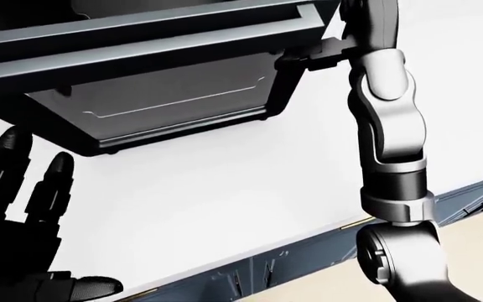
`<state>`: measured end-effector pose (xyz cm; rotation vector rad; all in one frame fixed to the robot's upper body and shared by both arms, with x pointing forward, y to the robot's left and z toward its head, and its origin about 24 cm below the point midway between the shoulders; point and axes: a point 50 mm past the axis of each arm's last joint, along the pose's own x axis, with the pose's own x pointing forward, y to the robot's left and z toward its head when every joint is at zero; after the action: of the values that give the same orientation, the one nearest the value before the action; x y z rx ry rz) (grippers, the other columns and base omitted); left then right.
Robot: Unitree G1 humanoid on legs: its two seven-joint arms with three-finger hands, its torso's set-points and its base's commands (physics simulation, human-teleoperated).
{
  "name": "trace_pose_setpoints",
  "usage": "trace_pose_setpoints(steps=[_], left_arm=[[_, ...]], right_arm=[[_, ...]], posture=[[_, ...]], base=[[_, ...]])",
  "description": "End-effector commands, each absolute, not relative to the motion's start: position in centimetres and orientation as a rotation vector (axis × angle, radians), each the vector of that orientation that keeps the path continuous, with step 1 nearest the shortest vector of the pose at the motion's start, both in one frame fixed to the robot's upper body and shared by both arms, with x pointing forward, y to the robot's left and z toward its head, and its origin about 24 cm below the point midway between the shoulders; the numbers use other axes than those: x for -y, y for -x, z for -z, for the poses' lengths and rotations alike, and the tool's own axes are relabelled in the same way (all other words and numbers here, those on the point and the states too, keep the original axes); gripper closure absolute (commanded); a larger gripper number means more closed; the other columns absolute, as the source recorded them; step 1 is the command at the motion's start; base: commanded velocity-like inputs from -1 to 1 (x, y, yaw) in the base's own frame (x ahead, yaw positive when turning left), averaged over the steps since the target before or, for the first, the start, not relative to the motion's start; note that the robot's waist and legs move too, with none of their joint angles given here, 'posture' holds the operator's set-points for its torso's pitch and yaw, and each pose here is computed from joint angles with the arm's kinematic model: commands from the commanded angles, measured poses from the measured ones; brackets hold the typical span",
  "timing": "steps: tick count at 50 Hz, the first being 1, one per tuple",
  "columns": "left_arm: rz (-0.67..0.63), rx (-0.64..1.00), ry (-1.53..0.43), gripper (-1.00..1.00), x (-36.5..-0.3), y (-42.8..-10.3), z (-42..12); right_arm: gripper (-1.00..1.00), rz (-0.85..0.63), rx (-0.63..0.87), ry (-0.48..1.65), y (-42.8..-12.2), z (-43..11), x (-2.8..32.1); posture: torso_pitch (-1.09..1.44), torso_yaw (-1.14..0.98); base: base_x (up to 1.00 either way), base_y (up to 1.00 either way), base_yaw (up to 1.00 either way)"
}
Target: Close the toaster oven door.
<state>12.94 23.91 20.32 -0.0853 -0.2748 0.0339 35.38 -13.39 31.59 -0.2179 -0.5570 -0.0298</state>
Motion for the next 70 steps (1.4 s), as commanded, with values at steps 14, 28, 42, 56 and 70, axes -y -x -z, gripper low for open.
trace_pose_setpoints(steps=[14,28,42,56,70], left_arm=[[0.129,0.324,0.052,-1.00,-21.6,-12.8,-20.7],[0.221,0.351,0.000,-1.00,-20.0,-15.2,-22.6],[0.314,0.332,-0.037,-1.00,-18.1,-16.3,-22.0],[0.308,0.381,-0.055,-1.00,-17.7,-17.2,-23.2],[0.318,0.409,-0.083,-1.00,-17.3,-17.9,-23.6]], right_arm=[[-1.00,0.050,0.635,0.218,-34.7,-33.4,13.4],[-1.00,0.048,0.632,0.212,-34.5,-33.3,13.4],[-1.00,0.045,0.638,0.215,-34.5,-33.6,13.3],[-1.00,0.046,0.634,0.214,-34.6,-33.3,13.3],[-1.00,0.046,0.634,0.210,-34.5,-33.2,13.3]], posture=[[0.00,0.00],[0.00,0.00],[0.00,0.00],[0.00,0.00],[0.00,0.00]], base=[[0.00,0.00,0.00],[0.00,0.00,0.00],[0.00,0.00,0.00],[0.00,0.00,0.00],[0.00,0.00,0.00]])
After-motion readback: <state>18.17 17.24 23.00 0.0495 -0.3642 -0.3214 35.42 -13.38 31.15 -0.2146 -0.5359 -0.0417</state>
